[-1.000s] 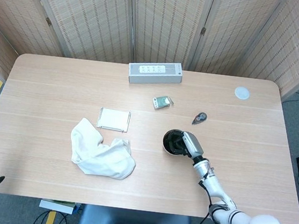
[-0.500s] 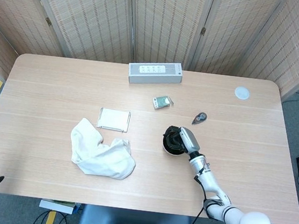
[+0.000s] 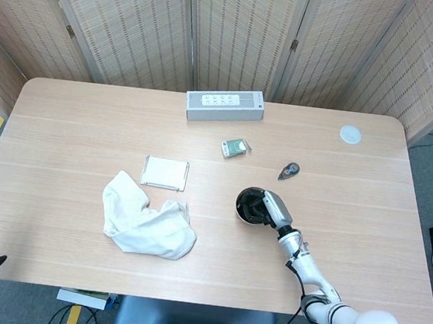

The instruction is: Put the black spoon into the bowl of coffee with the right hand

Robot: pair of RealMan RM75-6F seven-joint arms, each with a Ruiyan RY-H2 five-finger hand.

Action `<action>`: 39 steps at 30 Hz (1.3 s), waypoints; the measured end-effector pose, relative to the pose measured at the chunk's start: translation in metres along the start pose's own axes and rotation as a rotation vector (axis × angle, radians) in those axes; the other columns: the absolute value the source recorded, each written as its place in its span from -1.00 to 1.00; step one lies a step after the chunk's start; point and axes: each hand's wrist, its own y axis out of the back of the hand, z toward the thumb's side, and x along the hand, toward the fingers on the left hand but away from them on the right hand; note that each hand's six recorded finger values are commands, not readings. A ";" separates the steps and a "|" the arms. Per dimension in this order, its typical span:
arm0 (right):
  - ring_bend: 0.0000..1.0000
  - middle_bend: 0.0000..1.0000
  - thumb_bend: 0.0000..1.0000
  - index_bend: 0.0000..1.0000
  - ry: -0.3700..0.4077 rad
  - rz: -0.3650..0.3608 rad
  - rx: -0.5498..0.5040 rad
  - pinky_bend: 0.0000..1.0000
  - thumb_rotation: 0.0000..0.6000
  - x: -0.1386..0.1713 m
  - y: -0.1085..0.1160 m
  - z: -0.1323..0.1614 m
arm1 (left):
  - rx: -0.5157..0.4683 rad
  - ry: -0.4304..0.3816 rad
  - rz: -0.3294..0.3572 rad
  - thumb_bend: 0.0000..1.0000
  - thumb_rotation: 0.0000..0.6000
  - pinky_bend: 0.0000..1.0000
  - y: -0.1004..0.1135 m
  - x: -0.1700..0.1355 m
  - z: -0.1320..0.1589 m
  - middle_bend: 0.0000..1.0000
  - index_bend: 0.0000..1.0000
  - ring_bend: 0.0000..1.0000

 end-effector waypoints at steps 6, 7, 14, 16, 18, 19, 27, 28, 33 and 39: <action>1.00 1.00 -0.02 0.53 -0.026 -0.018 0.019 1.00 1.00 0.002 0.012 -0.008 | -0.001 -0.002 -0.006 -0.69 1.00 -0.72 -0.002 0.000 0.001 -0.88 -0.75 -0.86; 1.00 1.00 -0.02 0.53 -0.026 -0.024 0.020 1.00 1.00 0.001 0.014 -0.008 | -0.001 -0.002 -0.006 -0.69 1.00 -0.72 -0.002 0.000 0.001 -0.88 -0.75 -0.86; 1.00 1.00 -0.02 0.54 -0.021 -0.033 0.016 1.00 1.00 -0.012 0.011 -0.002 | 0.002 -0.001 -0.002 -0.69 1.00 -0.72 0.000 0.001 0.001 -0.88 -0.75 -0.86; 1.00 1.00 -0.01 0.54 -0.018 -0.030 0.012 1.00 1.00 -0.016 0.007 0.001 | 0.003 0.001 -0.002 -0.69 1.00 -0.72 0.000 0.001 0.001 -0.88 -0.75 -0.86; 1.00 1.00 -0.01 0.54 -0.015 -0.022 0.011 1.00 1.00 -0.020 0.002 0.003 | 0.005 0.003 -0.003 -0.69 1.00 -0.72 0.000 0.000 0.000 -0.88 -0.75 -0.86; 1.00 1.00 -0.01 0.54 -0.014 -0.018 0.010 1.00 1.00 -0.021 0.000 0.004 | 0.005 0.005 -0.003 -0.69 1.00 -0.72 0.000 0.000 0.000 -0.88 -0.75 -0.86; 1.00 1.00 -0.01 0.54 0.008 0.014 -0.001 1.00 1.00 -0.018 -0.012 0.008 | 0.003 0.011 -0.001 -0.69 1.00 -0.72 0.001 -0.001 -0.002 -0.88 -0.75 -0.86; 1.00 1.00 -0.01 0.54 0.008 0.017 -0.004 1.00 1.00 -0.017 -0.012 0.008 | 0.002 0.010 -0.002 -0.69 1.00 -0.72 0.000 -0.001 -0.002 -0.88 -0.75 -0.86; 1.00 1.00 -0.01 0.54 0.012 0.033 -0.003 1.00 1.00 -0.006 -0.010 0.005 | -0.001 0.005 -0.004 -0.69 1.00 -0.72 -0.001 -0.001 0.000 -0.88 -0.75 -0.86; 1.00 1.00 0.01 0.54 0.006 0.032 0.044 1.00 1.00 0.004 0.002 -0.001 | -0.002 -0.006 -0.002 -0.69 1.00 -0.72 0.000 0.001 0.003 -0.88 -0.75 -0.86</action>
